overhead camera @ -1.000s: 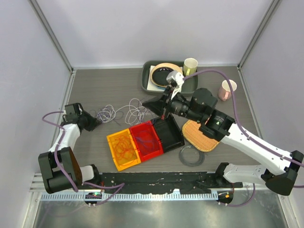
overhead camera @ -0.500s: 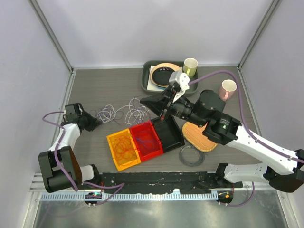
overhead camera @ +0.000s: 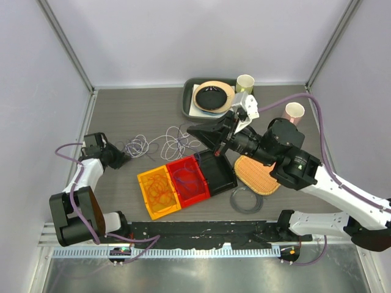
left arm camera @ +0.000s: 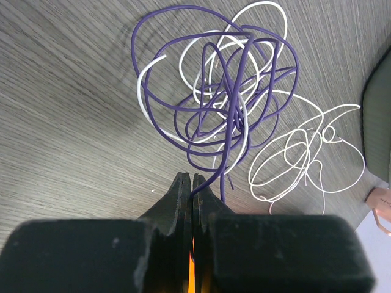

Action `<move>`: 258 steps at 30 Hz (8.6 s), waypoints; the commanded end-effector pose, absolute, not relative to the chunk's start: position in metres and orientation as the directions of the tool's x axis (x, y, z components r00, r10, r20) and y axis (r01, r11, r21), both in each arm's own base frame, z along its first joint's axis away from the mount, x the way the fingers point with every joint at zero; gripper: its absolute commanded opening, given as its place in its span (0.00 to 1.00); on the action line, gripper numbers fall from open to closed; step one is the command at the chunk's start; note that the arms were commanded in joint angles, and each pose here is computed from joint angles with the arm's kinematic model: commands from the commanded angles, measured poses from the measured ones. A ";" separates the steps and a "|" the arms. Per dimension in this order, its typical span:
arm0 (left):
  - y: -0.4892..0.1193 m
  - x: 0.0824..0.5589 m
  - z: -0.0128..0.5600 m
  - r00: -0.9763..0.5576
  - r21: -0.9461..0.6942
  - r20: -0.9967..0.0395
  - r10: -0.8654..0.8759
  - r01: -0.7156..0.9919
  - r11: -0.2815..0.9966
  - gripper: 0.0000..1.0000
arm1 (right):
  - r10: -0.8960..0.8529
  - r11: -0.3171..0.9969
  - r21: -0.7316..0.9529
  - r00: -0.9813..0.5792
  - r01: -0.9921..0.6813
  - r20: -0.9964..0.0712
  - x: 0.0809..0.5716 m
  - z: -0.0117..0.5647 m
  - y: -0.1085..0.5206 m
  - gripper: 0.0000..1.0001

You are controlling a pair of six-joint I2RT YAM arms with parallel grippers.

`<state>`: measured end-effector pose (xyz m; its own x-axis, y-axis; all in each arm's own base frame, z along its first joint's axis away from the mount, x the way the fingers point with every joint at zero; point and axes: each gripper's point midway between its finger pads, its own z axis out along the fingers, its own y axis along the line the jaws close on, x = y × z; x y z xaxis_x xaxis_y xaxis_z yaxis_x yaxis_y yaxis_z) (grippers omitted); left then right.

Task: Untangle the cables

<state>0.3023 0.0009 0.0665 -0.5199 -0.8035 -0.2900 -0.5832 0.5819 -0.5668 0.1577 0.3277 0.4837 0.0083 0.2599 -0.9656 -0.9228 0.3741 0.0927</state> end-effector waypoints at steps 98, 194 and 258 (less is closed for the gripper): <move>-0.191 0.281 0.387 -0.532 -0.741 -0.667 -0.522 0.402 0.538 0.00 | 0.279 0.543 0.071 0.101 -0.837 -0.955 0.333 0.322 0.454 0.76; -0.137 0.342 0.206 -0.491 -0.316 -0.858 -0.152 0.271 0.909 0.75 | 0.045 0.878 0.032 0.016 -0.477 -0.999 0.378 0.437 0.297 0.01; -0.031 0.278 0.163 -0.459 -0.301 -0.710 -0.533 -0.487 0.820 1.00 | 0.266 0.526 0.191 -0.053 -0.829 -0.962 0.245 0.425 0.325 0.01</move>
